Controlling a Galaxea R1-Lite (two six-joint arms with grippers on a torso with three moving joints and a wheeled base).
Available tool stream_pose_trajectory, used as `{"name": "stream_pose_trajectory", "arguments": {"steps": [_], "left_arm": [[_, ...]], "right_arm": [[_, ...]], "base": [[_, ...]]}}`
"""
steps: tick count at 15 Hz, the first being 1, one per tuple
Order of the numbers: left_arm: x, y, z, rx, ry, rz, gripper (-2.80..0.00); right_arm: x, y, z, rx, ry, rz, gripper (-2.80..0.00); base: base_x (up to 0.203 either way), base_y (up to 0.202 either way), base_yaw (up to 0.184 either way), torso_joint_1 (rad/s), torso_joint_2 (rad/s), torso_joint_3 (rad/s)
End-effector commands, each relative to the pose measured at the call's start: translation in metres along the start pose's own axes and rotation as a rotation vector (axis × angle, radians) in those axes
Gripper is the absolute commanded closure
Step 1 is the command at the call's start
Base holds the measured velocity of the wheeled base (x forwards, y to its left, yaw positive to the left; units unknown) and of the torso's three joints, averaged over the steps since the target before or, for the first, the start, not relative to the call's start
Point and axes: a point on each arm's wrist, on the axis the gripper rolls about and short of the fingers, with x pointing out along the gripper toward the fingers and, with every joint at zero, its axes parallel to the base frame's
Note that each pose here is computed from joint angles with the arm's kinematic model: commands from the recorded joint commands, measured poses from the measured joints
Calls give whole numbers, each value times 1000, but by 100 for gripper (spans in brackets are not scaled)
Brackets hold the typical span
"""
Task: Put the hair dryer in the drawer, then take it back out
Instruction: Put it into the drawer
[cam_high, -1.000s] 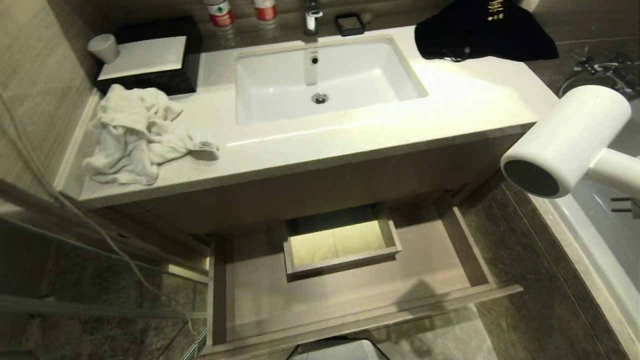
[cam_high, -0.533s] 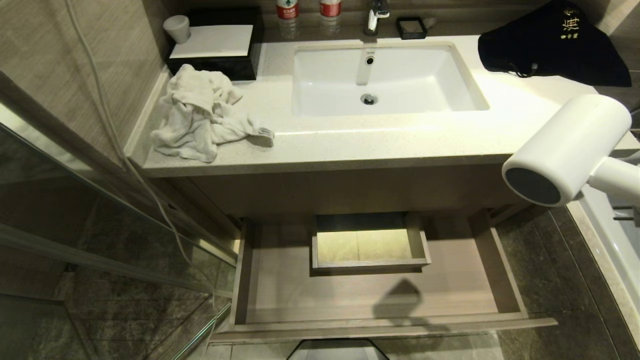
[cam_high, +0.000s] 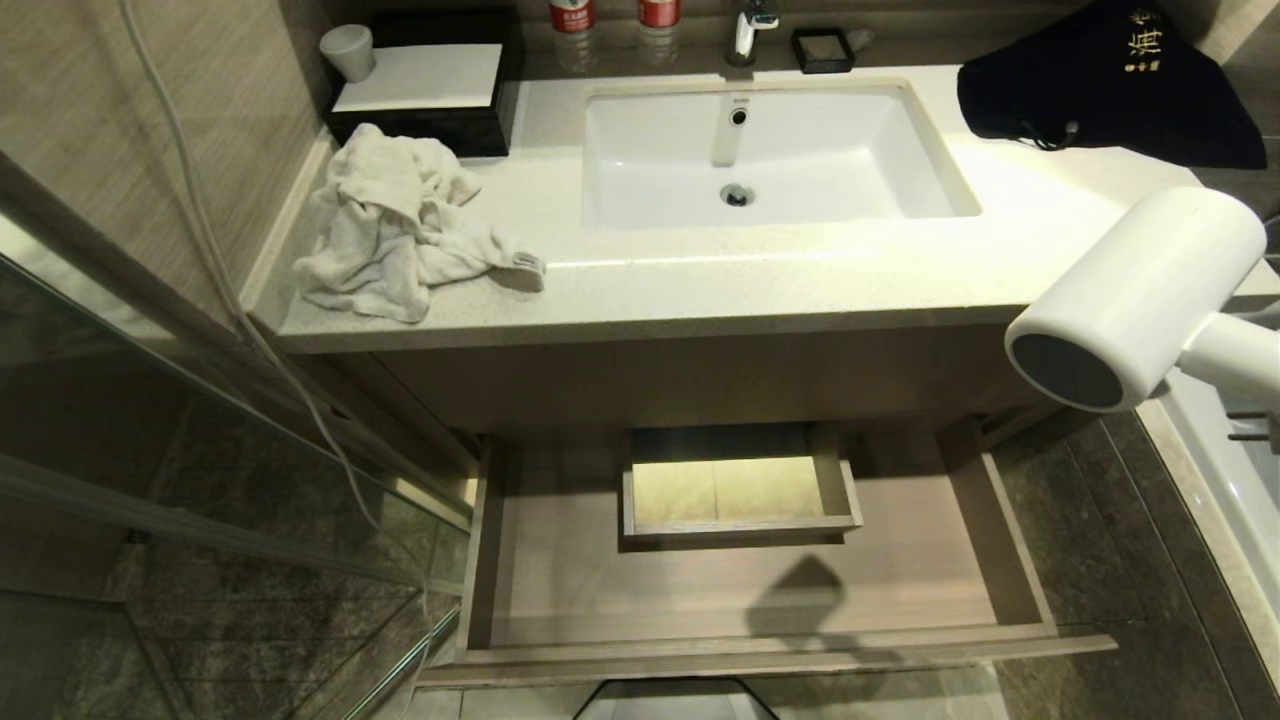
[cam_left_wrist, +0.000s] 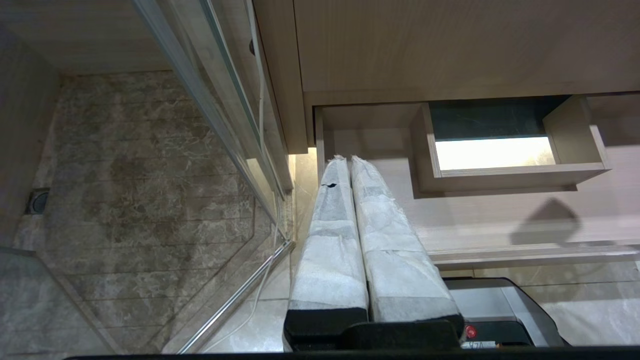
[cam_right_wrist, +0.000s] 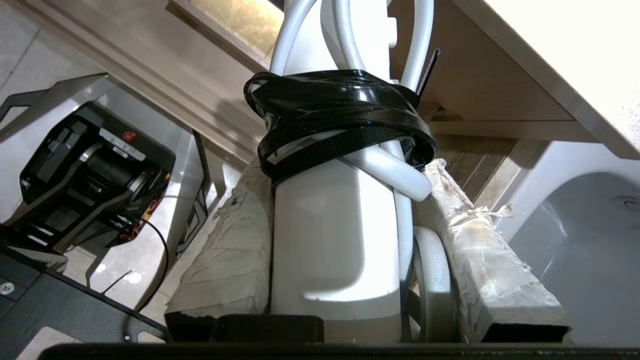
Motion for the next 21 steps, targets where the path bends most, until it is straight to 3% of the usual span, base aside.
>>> {"name": "stream_pose_trajectory", "arguments": {"steps": [1, 21], "left_arm": [[0, 0, 0, -1, 0, 1, 0], [0, 0, 0, -1, 2, 1, 0]], "right_arm": [[0, 1, -1, -3, 3, 4, 0], [1, 5, -7, 26, 18, 5, 0]], "base": [[0, 0, 0, -105, 251, 110], [0, 0, 0, -158, 310, 150]]}}
